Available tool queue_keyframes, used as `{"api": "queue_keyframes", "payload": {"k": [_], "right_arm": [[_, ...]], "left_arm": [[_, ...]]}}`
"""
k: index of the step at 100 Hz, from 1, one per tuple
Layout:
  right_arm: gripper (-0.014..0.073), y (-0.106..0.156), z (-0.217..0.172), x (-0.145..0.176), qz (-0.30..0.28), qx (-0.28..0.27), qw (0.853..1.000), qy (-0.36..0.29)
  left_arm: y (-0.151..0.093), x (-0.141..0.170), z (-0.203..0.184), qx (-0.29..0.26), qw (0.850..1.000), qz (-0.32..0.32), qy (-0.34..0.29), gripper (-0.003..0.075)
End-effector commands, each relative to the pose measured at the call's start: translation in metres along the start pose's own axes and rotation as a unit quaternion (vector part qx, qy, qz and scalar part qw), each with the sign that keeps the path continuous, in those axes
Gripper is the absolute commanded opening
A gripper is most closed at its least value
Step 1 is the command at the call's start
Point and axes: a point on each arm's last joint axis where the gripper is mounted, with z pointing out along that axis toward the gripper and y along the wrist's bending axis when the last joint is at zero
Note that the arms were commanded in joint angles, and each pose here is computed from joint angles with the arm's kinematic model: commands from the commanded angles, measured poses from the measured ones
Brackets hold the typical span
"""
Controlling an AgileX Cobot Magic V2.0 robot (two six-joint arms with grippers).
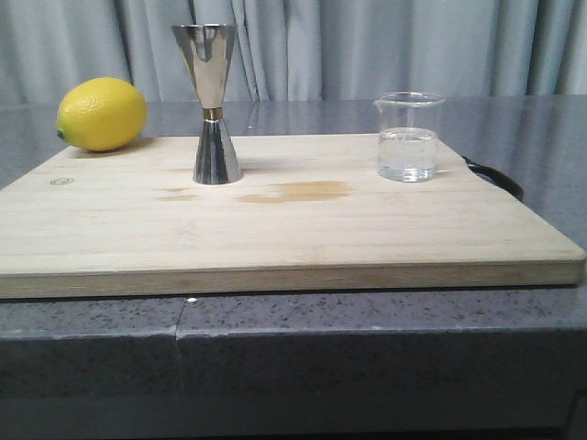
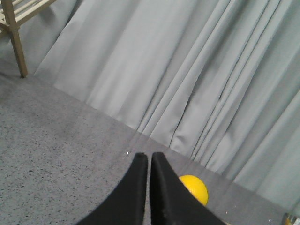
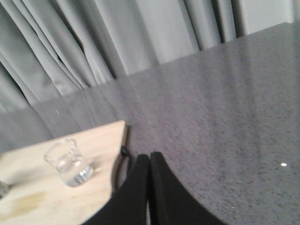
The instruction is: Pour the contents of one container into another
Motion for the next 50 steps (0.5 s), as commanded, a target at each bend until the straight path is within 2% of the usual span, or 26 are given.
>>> {"api": "queue_keyframes", "payload": {"k": [1, 12, 26, 41, 50], "right_arm": [[-0.007, 0.007, 0.013, -0.025, -0.07, 0.006, 0.997, 0.02], [-0.007, 0.011, 0.039, -0.037, -0.078, 0.016, 0.995, 0.065], [-0.007, 0.012, 0.071, -0.04, -0.077, 0.023, 0.992, 0.098], [-0.007, 0.01, 0.09, -0.035, -0.077, 0.028, 0.989, 0.12], [-0.007, 0.01, 0.094, -0.033, -0.077, 0.03, 0.988, 0.127]], "left_arm": [[-0.018, -0.026, 0.012, 0.018, 0.999, 0.043, 0.012, -0.002], [-0.031, -0.03, 0.034, 0.041, 0.992, 0.094, 0.079, -0.0019], [-0.053, -0.021, 0.059, 0.125, 0.974, 0.148, 0.118, -0.0019], [-0.081, 0.004, 0.079, 0.23, 0.942, 0.209, 0.126, -0.0013], [-0.096, 0.021, 0.09, 0.282, 0.922, 0.235, 0.122, 0.0041]]}}
